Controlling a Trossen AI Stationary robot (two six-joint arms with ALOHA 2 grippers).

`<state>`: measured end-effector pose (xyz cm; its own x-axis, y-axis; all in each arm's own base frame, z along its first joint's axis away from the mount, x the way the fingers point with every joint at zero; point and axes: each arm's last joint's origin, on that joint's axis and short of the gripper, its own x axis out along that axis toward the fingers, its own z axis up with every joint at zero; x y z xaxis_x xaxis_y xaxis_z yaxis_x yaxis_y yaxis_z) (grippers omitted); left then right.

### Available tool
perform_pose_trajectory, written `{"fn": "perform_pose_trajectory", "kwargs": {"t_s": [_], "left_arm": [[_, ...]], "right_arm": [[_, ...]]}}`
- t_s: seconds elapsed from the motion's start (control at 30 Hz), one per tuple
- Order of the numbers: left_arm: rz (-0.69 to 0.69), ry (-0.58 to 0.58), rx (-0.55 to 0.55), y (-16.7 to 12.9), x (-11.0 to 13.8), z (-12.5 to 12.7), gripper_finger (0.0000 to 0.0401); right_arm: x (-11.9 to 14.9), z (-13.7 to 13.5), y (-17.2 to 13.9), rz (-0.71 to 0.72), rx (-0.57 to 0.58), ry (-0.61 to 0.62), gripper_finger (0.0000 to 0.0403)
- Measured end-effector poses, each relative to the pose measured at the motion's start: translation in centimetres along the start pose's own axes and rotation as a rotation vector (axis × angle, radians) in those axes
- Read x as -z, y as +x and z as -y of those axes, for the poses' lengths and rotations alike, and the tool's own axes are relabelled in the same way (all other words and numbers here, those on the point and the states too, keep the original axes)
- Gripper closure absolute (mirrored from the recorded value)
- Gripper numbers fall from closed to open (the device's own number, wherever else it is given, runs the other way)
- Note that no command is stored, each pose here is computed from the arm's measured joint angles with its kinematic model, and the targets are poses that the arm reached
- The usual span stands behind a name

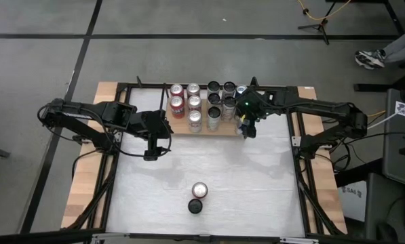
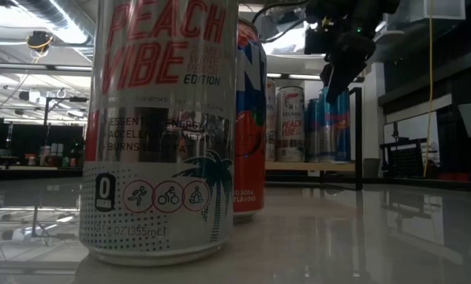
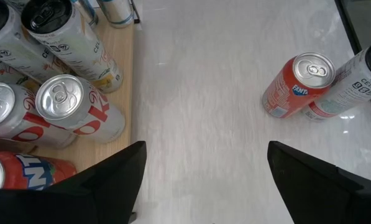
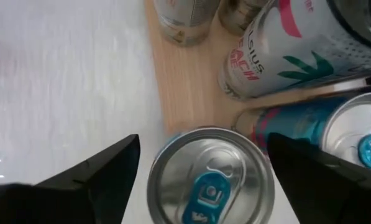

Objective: Place canned beverage on shelf
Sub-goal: Put the white pink soda can onto the shelf aligned with the other white pink soda cans

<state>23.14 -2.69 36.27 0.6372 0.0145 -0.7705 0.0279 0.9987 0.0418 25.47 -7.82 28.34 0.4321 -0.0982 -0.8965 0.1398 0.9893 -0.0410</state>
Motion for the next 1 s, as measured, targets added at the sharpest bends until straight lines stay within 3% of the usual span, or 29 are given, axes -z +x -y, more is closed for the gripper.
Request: {"fn": "perform_pose_trajectory", "kwargs": {"t_s": [0.33,1.0], "left_arm": [[0.0,0.0,0.0,0.0,0.0,0.01,0.0073],[0.0,0.001,0.0,0.0,0.0,0.01,0.0073]], "right_arm": [[-0.03,0.21,-0.05,-0.004,0.069,0.0,0.0056],[-0.74,0.13,-0.94,0.039,0.022,-0.001,0.0056]]}}
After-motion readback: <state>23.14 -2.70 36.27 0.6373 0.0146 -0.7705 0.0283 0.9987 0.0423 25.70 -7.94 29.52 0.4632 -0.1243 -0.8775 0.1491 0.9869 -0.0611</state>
